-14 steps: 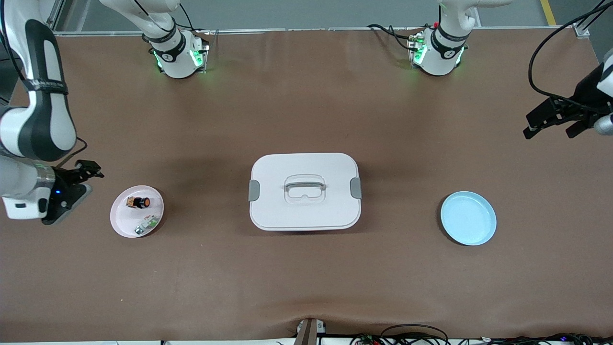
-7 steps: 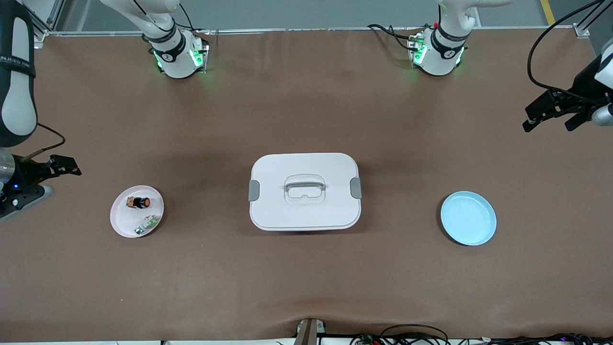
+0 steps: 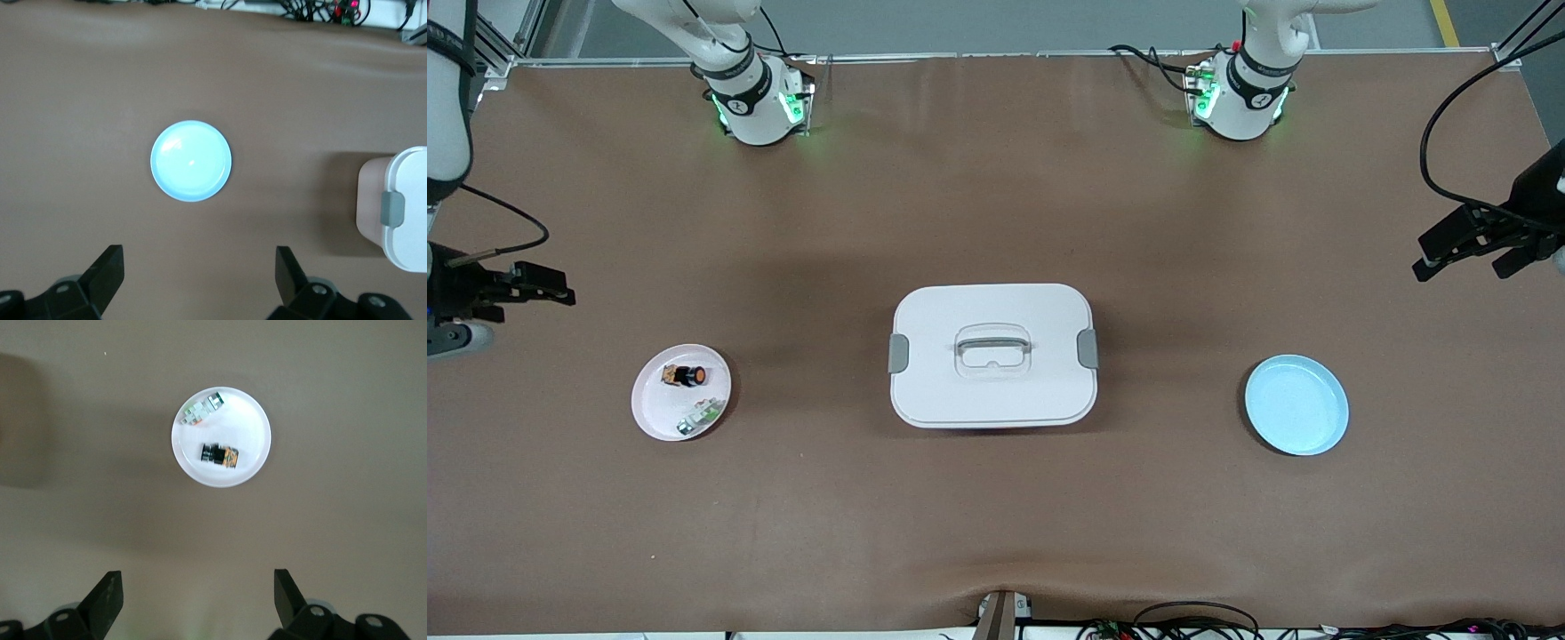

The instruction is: Transfer orange switch to right arm and place

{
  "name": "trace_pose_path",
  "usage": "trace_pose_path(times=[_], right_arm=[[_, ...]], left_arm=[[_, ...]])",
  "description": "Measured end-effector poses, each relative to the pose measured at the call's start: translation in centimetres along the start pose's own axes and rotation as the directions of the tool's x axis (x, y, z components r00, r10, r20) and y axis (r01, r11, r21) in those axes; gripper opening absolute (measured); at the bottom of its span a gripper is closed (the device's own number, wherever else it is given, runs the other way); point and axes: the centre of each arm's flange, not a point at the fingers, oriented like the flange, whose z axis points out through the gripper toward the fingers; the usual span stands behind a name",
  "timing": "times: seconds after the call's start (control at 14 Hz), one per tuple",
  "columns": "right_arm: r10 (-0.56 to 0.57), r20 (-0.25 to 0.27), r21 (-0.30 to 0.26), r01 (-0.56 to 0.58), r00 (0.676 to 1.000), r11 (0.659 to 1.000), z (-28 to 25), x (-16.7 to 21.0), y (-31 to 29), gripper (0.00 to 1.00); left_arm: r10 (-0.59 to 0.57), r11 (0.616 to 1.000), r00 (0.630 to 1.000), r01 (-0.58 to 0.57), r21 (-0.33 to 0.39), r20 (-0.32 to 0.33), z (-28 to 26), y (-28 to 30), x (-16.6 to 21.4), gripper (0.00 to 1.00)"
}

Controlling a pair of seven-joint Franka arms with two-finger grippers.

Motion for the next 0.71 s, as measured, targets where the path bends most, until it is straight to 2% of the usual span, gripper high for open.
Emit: trace_pose_path(times=[0.14, 0.21, 0.5, 0.71], right_arm=[[0.087, -0.008, -0.002, -0.087, 0.996, 0.996, -2.5, -0.8, -0.2, 1.0], [0.11, -0.02, -0.003, -0.11, 0.994, 0.994, -3.4, -1.2, 0.2, 1.0], [0.136, -0.078, -0.008, -0.137, 0.988, 0.991, -6.7, -2.1, 0.6, 1.0], [0.135, -0.059, 0.02, -0.134, 0.989, 0.991, -6.8, -2.5, 0.0, 1.0]], left_arm=[[-0.002, 1.0, 0.998, 0.002, 0.005, 0.065, 0.0, -0.2, -0.7, 1.0], [-0.004, 1.0, 0.997, 0.004, 0.006, 0.078, -0.2, -0.2, -0.9, 1.0], [-0.007, 1.0, 0.997, 0.007, 0.007, 0.082, -0.7, -0.3, -1.0, 1.0], [-0.009, 1.0, 0.997, 0.009, 0.007, 0.081, -0.9, -0.4, -1.1, 1.0]])
